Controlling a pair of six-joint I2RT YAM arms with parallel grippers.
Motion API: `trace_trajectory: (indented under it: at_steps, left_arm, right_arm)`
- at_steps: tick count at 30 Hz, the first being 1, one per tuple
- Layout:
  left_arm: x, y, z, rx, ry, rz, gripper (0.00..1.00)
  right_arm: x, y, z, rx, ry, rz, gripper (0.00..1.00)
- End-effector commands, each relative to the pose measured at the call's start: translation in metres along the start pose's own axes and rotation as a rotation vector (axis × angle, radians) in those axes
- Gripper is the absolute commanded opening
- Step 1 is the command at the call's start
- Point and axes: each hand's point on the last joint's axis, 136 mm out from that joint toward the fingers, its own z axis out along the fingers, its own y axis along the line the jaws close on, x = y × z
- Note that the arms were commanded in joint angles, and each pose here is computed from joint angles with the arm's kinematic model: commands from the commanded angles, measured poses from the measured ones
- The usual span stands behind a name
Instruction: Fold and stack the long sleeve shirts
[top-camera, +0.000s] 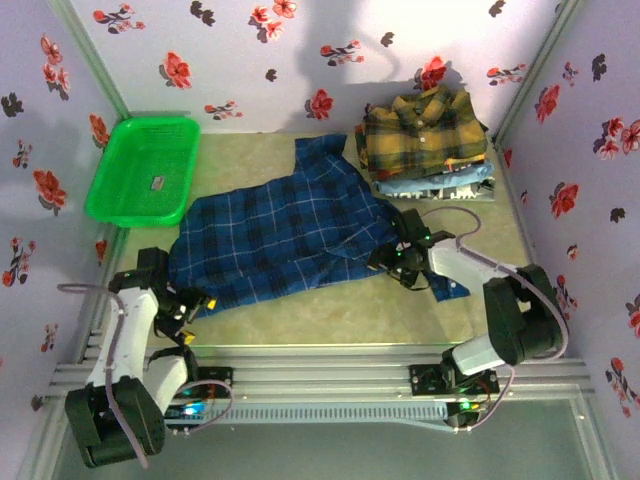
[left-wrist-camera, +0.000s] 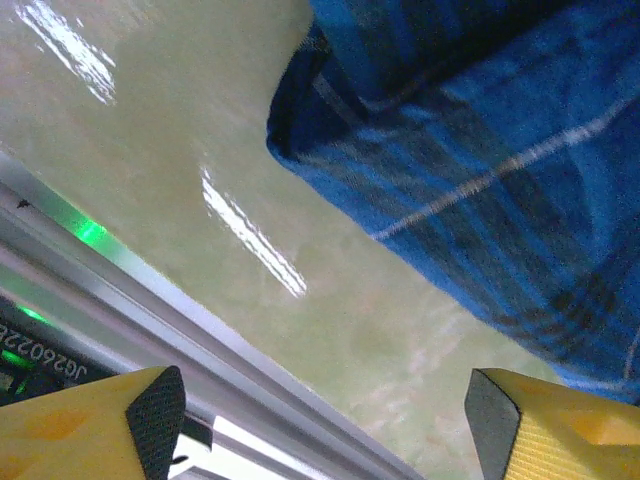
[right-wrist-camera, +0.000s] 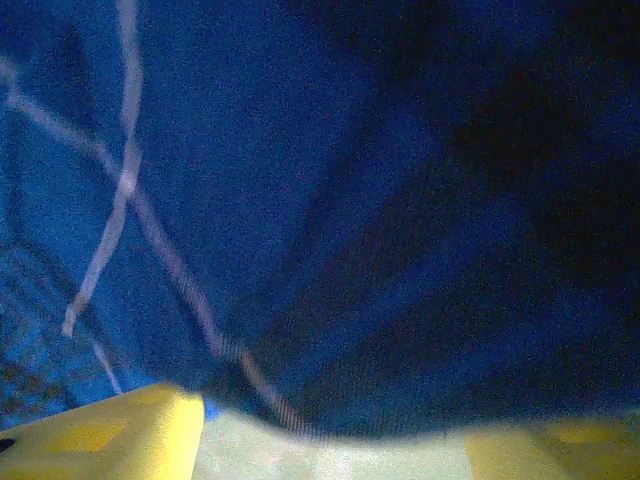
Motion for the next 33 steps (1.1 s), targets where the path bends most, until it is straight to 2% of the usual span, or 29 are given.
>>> trace_trajectory:
  at_steps: [1,4,9,12,16,21,23,25,28,33]
  left_arm:
    - [-0.017,-0.005,0.006,-0.006,-0.05,-0.022,0.73]
    - [-0.026,-0.003,0.011,-0.031,-0.068,-0.039,0.68]
    - [-0.043,0.007,0.019,-0.095,-0.095,-0.089,0.59]
    - [-0.048,0.013,0.028,-0.129,-0.079,-0.108,0.57]
    - [-0.054,0.019,0.033,-0.168,-0.08,-0.116,0.55]
    - [-0.056,0.02,0.03,-0.175,-0.1,-0.117,0.54]
    - [-0.056,0.018,0.029,-0.167,-0.098,-0.114,0.54]
    - [-0.056,0.011,0.023,-0.133,-0.104,-0.097,0.56]
    - [-0.05,-0.003,0.009,-0.072,-0.125,-0.054,0.68]
    - [-0.035,-0.028,-0.02,0.022,-0.181,0.043,0.83]
  right_arm:
    - [-0.018,-0.003,0.009,0.019,-0.042,0.047,0.65]
    - [-0.028,-0.013,0.012,0.066,-0.07,0.063,0.58]
    - [-0.045,-0.036,0.011,0.205,-0.121,0.032,0.27]
    - [-0.049,-0.04,0.009,0.247,-0.125,-0.006,0.22]
    - [-0.048,-0.046,-0.003,0.304,-0.133,-0.043,0.21]
    - [-0.041,-0.042,-0.02,0.293,-0.132,-0.099,0.31]
    - [-0.035,-0.04,-0.031,0.292,-0.122,-0.121,0.41]
    - [-0.03,-0.039,-0.052,0.282,-0.14,-0.124,0.56]
    - [-0.028,-0.056,-0.092,0.317,-0.2,-0.076,0.67]
    - [-0.039,-0.106,-0.138,0.359,-0.277,0.114,0.72]
